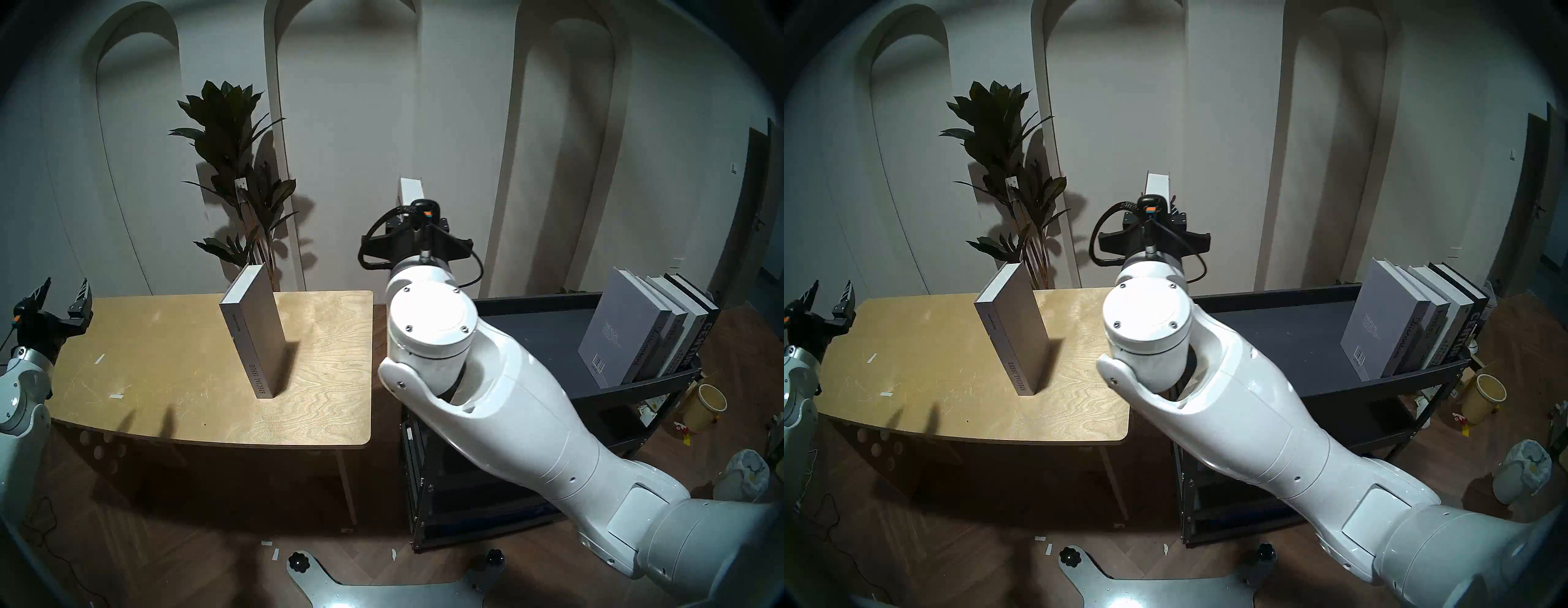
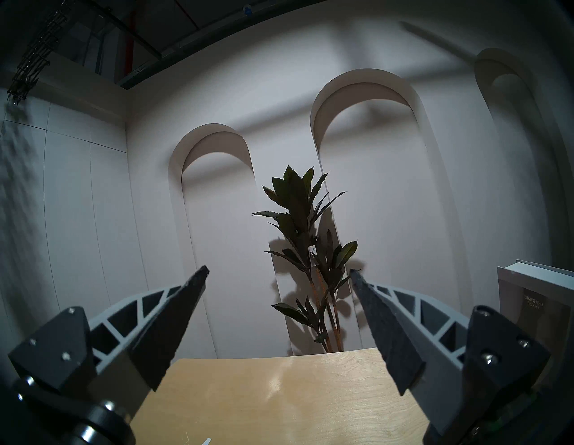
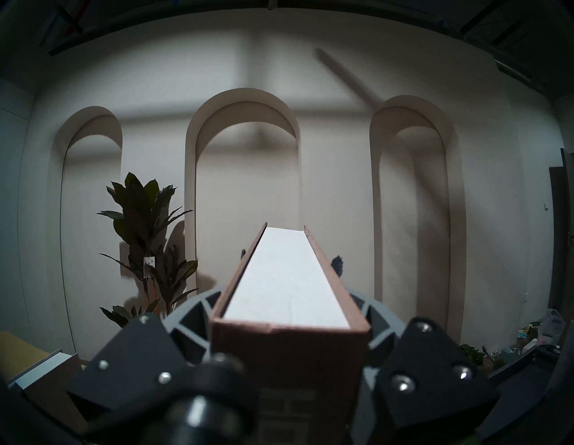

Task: Move the books from the display table onto the shelf, standing them upright with spines facing out and tallest at one end

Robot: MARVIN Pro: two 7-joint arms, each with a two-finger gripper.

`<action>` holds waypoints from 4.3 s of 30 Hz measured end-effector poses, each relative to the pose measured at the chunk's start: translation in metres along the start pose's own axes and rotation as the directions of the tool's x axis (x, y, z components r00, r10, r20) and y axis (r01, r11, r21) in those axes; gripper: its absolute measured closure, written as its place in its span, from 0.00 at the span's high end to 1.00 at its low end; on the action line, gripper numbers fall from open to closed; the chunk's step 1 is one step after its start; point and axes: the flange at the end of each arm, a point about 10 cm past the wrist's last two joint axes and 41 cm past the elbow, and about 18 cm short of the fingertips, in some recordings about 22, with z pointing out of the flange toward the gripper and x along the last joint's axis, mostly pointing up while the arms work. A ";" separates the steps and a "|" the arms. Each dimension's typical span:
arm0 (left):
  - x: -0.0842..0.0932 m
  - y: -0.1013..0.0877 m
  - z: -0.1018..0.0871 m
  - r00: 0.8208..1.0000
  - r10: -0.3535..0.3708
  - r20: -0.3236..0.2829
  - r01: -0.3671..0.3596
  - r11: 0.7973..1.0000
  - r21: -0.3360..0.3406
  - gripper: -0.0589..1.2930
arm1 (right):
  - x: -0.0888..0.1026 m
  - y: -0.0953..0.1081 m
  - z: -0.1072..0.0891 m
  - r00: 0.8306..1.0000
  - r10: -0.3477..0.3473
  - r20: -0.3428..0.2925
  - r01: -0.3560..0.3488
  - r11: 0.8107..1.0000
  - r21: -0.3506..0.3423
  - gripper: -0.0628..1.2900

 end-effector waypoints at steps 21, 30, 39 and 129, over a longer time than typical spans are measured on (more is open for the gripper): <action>0.000 0.000 0.000 1.000 0.000 0.000 0.000 1.000 0.000 0.96 | 0.018 0.052 -0.020 0.992 -0.018 0.121 0.005 0.994 0.106 0.44; 0.000 0.000 0.000 1.000 0.000 0.000 0.000 1.000 0.000 0.96 | 0.023 0.060 -0.012 0.983 -0.045 0.177 0.009 0.980 0.199 0.44; 0.000 0.000 0.000 1.000 0.000 0.000 0.000 1.000 0.000 0.96 | 0.036 0.078 -0.007 0.985 -0.064 0.161 0.031 0.980 0.196 0.44; 0.000 0.000 0.000 1.000 0.000 0.000 0.000 1.000 0.000 0.96 | -0.035 0.305 -0.029 0.929 -0.241 0.280 0.254 0.967 -0.012 0.44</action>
